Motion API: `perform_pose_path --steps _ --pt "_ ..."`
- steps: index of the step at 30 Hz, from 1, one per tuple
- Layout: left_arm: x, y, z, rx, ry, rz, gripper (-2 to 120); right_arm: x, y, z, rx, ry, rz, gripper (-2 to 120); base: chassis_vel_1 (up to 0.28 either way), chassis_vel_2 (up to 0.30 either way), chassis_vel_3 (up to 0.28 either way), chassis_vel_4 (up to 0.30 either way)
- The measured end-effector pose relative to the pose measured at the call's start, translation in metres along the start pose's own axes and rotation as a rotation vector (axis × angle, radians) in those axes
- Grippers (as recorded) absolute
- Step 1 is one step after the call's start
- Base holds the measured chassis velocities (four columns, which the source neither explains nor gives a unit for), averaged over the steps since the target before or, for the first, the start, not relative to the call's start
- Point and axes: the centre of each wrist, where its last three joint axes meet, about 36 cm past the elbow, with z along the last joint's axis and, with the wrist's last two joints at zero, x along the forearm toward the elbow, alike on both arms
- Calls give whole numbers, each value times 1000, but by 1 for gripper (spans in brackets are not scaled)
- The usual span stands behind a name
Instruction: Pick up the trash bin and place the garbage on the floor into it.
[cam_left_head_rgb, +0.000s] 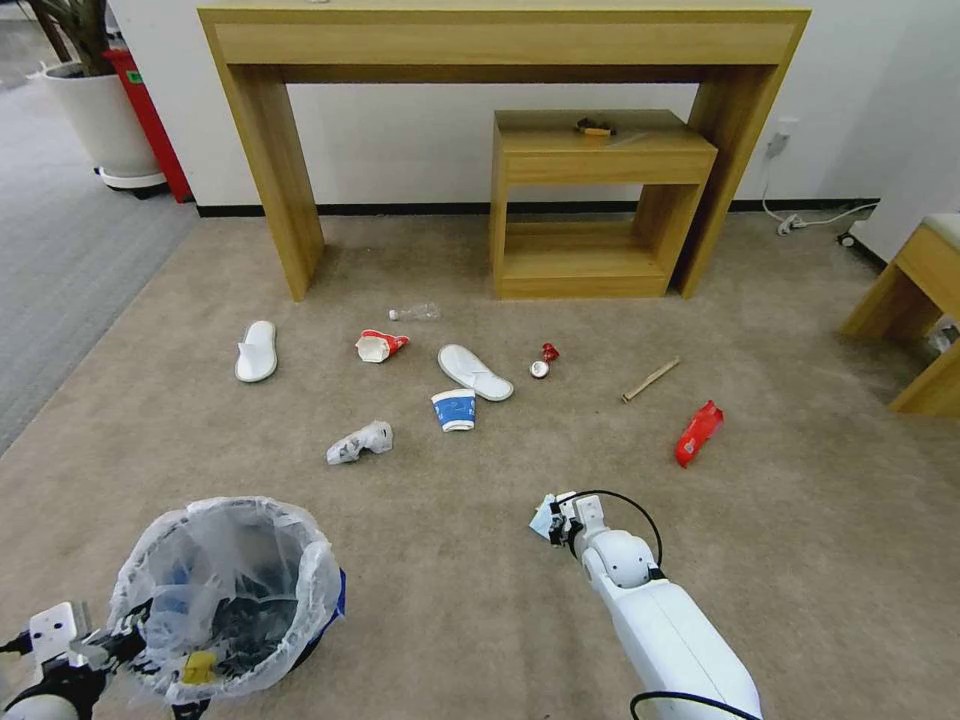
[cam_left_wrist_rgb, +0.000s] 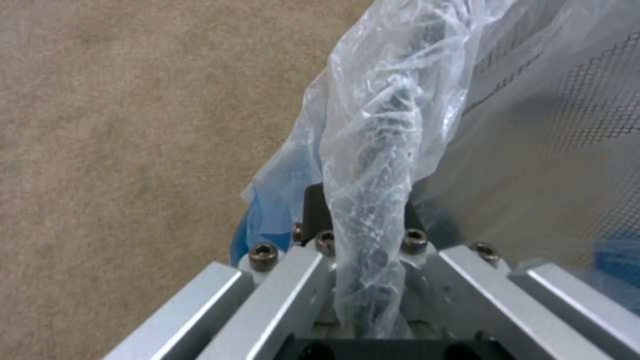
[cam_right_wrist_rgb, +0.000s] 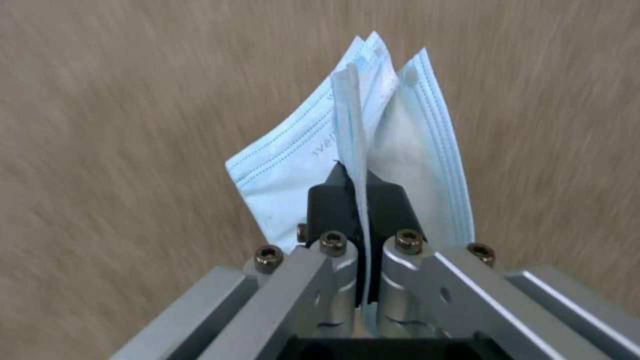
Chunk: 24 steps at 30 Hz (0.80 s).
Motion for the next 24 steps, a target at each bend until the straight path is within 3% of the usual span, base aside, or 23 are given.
perform_pose_path --steps 5,7,12,14,15,17,19,20,23,24 --pt "1 -4 1 -2 12 10 0 45 -9 -54 6 -195 -85 0 0 0 0 0" --pt "1 -5 2 -5 15 11 0 54 -9 -62 9 -225 -110 0 0 0 0 0" --pt "1 -11 5 -17 26 16 0 103 -2 -108 75 -373 -309 0 0 0 0 0" --pt "1 -13 6 -23 31 17 0 135 12 -133 134 -447 -422 0 0 0 0 0" --pt "1 -13 6 -23 31 17 0 135 12 -133 134 -447 -422 0 0 0 0 0" --pt "1 -15 7 -29 33 21 0 161 35 -151 188 -494 -516 0 0 0 0 0" --pt "1 -18 7 -33 37 27 0 179 56 -160 253 -518 -582 0 0 0 0 0" --pt "1 -18 7 -33 37 27 0 179 56 -160 253 -518 -582 0 0 0 0 0" --pt "-2 -24 6 -39 46 48 0 205 93 -170 357 -538 -702 0 0 0 0 0" --pt "-2 -24 6 -39 46 48 0 205 93 -170 357 -538 -702 0 0 0 0 0"
